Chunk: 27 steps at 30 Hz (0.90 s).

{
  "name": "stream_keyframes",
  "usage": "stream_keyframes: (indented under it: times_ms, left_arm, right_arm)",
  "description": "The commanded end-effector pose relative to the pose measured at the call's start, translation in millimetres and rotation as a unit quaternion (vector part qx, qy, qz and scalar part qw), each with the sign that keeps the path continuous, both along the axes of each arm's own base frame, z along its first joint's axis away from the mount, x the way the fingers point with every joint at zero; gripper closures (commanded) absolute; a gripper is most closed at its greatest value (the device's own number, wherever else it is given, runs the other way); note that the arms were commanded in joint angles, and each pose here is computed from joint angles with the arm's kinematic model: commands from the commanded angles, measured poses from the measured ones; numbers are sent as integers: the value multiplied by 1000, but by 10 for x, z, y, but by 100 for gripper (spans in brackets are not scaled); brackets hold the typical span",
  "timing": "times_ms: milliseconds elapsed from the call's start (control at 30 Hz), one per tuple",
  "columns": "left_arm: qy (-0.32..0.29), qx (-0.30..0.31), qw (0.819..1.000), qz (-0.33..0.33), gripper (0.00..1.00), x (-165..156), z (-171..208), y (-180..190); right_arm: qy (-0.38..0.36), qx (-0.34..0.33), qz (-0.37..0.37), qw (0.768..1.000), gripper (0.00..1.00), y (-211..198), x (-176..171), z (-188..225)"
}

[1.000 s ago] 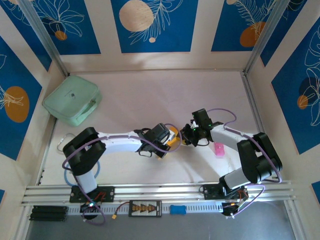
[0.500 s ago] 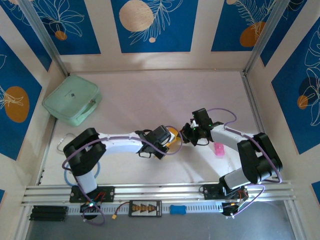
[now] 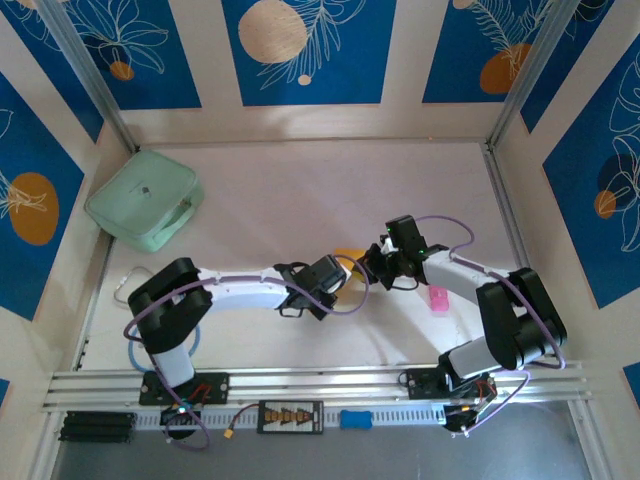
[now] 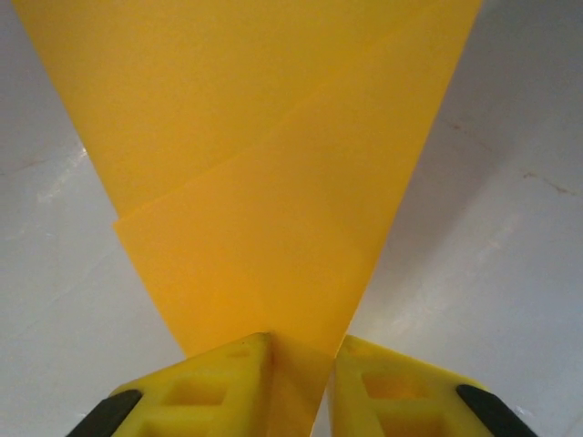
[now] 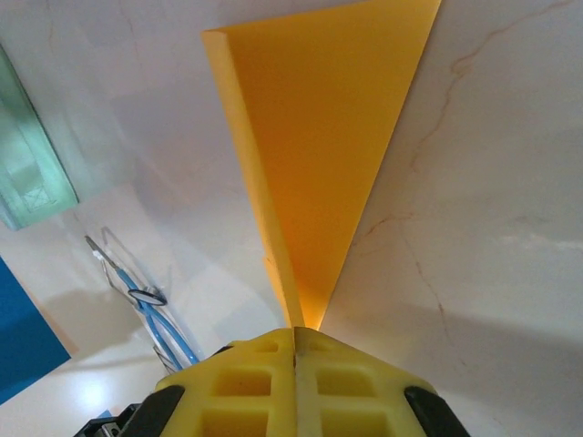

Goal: Fold a paper plane with a square sheet of paper (pick it up from the middle)
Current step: Fold the wing for the fifth time at the center of the table.

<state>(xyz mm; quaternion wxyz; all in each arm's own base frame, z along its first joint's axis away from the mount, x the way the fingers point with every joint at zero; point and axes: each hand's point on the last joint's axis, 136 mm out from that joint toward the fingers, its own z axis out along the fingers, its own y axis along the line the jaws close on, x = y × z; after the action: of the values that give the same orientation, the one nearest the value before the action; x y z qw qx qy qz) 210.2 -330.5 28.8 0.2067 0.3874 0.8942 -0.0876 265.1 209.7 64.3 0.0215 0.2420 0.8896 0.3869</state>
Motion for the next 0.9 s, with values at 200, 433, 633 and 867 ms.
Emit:
stream_keyframes:
  times_ms: [200, 433, 633, 867]
  left_arm:
    - [-39, 22, 999, -4, 73, 48, 113, -11]
    - [-43, 29, 999, -4, 77, 48, 92, -5]
    - [-49, 35, 998, -1, 82, 63, 92, 14]
    - [-49, 34, 998, -3, 86, 62, 98, 1]
  right_arm:
    - [3, 19, -1, 1000, 100, 8, -41, 49]
    - [3, 20, -1, 1000, 100, 6, -42, 50]
    - [3, 20, -1, 1000, 100, 4, -39, 47]
    - [3, 20, -1, 1000, 100, 4, -40, 47]
